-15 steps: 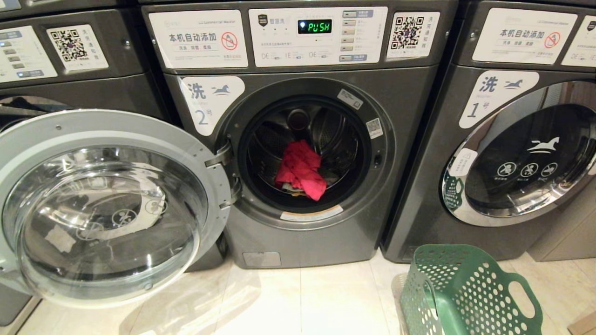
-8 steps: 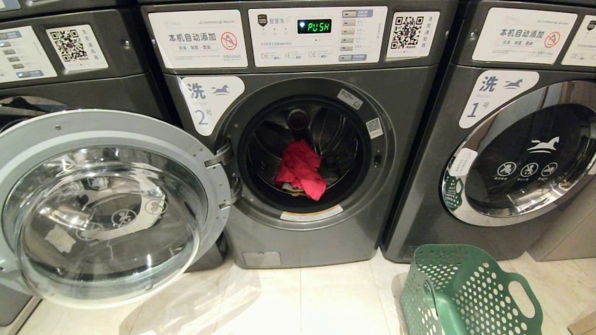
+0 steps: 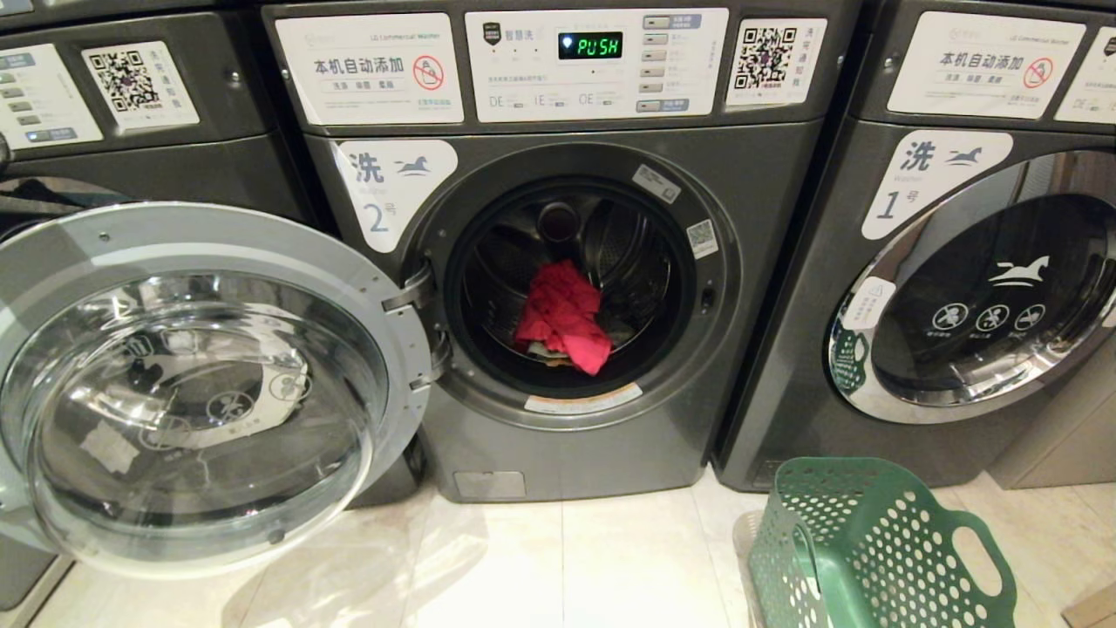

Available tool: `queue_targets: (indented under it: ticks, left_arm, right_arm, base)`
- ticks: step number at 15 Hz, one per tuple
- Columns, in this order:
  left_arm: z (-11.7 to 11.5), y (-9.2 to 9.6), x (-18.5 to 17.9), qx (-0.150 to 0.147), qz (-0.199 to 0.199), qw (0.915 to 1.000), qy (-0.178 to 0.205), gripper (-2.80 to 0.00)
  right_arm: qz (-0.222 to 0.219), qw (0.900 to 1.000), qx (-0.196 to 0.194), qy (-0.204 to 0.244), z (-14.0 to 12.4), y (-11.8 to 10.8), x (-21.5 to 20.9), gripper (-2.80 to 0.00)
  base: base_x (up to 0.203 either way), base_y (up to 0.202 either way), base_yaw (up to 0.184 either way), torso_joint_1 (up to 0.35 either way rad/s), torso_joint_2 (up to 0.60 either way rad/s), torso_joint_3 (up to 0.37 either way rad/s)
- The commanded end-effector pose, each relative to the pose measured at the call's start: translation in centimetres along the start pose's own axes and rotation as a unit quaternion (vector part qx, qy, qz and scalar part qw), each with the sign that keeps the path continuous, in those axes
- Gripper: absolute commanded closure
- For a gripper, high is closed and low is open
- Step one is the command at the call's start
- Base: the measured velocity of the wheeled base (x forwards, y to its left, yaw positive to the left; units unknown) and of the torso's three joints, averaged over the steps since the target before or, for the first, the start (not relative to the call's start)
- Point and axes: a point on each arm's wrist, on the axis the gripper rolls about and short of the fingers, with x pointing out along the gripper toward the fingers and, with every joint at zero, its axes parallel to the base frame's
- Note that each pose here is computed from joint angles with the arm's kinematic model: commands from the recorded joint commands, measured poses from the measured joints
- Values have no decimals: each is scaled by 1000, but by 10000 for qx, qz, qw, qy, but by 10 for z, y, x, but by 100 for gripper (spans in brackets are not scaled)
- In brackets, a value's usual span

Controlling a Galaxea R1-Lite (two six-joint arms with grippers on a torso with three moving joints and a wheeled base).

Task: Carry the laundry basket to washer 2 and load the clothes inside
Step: Close the washing machine door with the left hand

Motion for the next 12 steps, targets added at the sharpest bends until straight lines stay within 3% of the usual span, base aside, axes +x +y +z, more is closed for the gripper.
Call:
queue_targets:
  ticks: [1,3,6,9,12]
  left_arm:
    - [-18,9,31,-265,-67,9989,382,0]
    - [-19,8,34,-364,-381,9978,403,0]
    - [-21,8,33,-509,-386,9965,533,0]
    - [-30,3,19,-606,-390,9903,1187,0]
    - [-32,0,3,-662,-353,9852,1539,0]
  right_arm:
    - [2,10000,25,6,0,0,0,0]
    - [-5,10000,29,11,0,0,0,0]
    - [-5,10000,6,13,0,0,0,0]
    - [-5,10000,-1,6,0,0,0,0]
    - [-5,10000,-1,6,0,0,0,0]
  base:
    - [0,0,0,0,0,0]
    - [0,0,0,0,0,0]
    - [0,0,0,0,0,0]
    - [0,0,0,0,0,0]
    - [0,0,0,0,0,0]
